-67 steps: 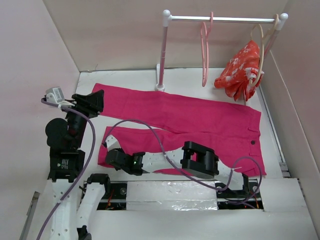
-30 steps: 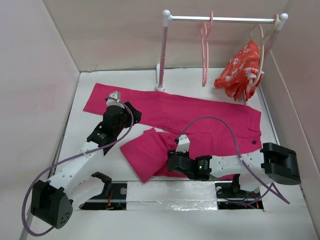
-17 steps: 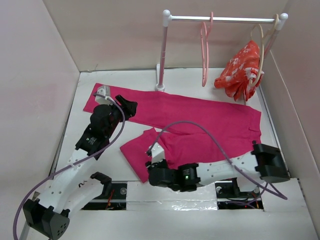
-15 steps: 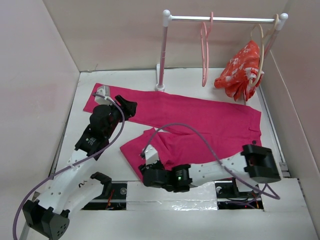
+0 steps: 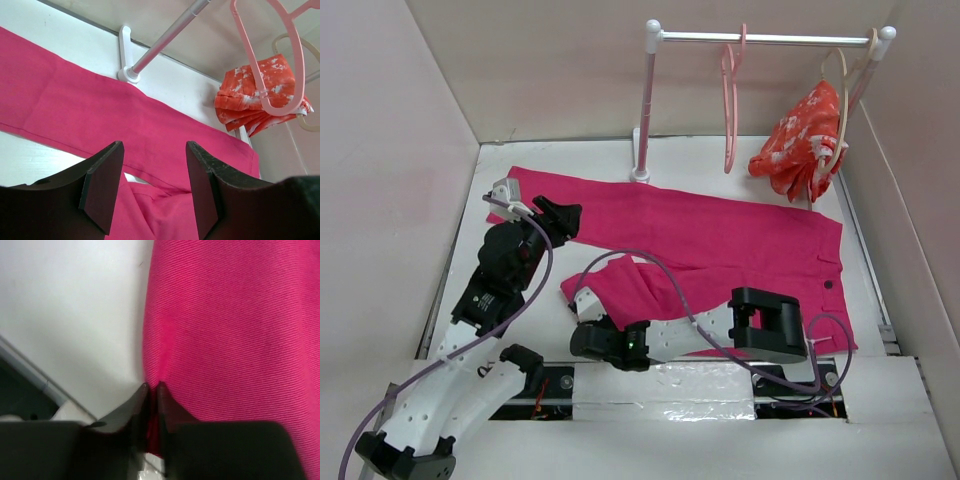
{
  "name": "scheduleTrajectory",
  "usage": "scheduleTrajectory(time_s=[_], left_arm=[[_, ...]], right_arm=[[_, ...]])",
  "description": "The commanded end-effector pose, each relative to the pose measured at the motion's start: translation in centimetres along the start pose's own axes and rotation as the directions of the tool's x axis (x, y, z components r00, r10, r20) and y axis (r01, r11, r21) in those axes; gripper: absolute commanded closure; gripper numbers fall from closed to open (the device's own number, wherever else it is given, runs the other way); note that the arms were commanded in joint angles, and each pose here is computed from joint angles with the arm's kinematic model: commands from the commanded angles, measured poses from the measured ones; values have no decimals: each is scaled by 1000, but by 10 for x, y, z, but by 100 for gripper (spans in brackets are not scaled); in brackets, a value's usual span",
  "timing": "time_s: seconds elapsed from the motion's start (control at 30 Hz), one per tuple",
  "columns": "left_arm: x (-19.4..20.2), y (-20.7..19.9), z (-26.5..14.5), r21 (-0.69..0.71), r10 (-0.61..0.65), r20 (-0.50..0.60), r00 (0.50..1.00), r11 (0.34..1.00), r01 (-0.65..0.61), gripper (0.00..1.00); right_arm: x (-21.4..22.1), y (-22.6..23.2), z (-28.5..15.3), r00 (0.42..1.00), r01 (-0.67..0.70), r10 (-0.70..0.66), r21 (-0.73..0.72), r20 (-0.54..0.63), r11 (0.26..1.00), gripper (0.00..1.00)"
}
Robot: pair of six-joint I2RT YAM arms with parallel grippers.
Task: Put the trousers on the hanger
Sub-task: Flatten out the trousers at the center of the board.
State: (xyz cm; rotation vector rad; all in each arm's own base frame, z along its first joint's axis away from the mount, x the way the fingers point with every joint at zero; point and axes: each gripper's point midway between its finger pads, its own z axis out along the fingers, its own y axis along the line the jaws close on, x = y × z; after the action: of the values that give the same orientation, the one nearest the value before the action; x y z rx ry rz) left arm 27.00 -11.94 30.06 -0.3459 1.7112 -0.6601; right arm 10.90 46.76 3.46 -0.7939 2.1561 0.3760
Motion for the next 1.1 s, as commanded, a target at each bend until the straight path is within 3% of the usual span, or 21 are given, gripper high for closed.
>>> scheduleTrajectory(time_s=[0.0,0.1,0.13,0.17,0.23,0.27,0.3,0.37,0.43,0.53,0.67,0.77,1.07], left_arm=[[-11,-10,-1,36,2,32,999,999,-3,50],[-7,-9,4,31,0,21,1000,1000,0,50],[-7,-11,4,36,-5,17,1000,999,4,50],[-5,-11,6,39,-6,6,1000,999,6,50],[3,-12,11,55,-30,-9,1000,998,30,50],[7,-13,13,60,-37,-16,999,997,38,49],[9,-16,18,75,-44,-22,999,996,45,49],[12,-17,26,74,-43,-33,999,996,46,49],[21,-19,38,74,-34,-70,997,996,39,48],[38,-16,50,76,-23,-117,993,997,32,48],[51,-7,55,54,-8,-135,991,998,15,48],[71,-10,55,59,21,-173,985,998,-11,48],[147,14,16,-65,71,-257,964,994,-90,48]], right_arm=[[-28,-1,-2,995,-76,76,6,68,997,92],[-85,3,-37,962,-168,186,-103,199,980,98],[-124,-3,-64,927,-213,254,-170,276,962,98],[-128,-21,-67,913,-239,286,-186,290,953,98],[-162,-44,-89,830,-340,427,-282,359,897,98],[-167,-81,-97,788,-394,490,-307,372,866,98],[-179,-94,-105,714,-458,587,-379,383,804,98],[-170,-123,-102,666,-517,658,-418,352,747,95],[-131,-150,-71,673,-588,683,-356,283,727,91],[-74,-152,-35,756,-601,634,-209,165,771,81],[-31,-154,-13,780,-612,621,-118,77,782,64],[-26,-153,-14,782,-610,620,-126,67,783,46],[-74,-181,-67,779,-575,588,-125,218,809,44]])
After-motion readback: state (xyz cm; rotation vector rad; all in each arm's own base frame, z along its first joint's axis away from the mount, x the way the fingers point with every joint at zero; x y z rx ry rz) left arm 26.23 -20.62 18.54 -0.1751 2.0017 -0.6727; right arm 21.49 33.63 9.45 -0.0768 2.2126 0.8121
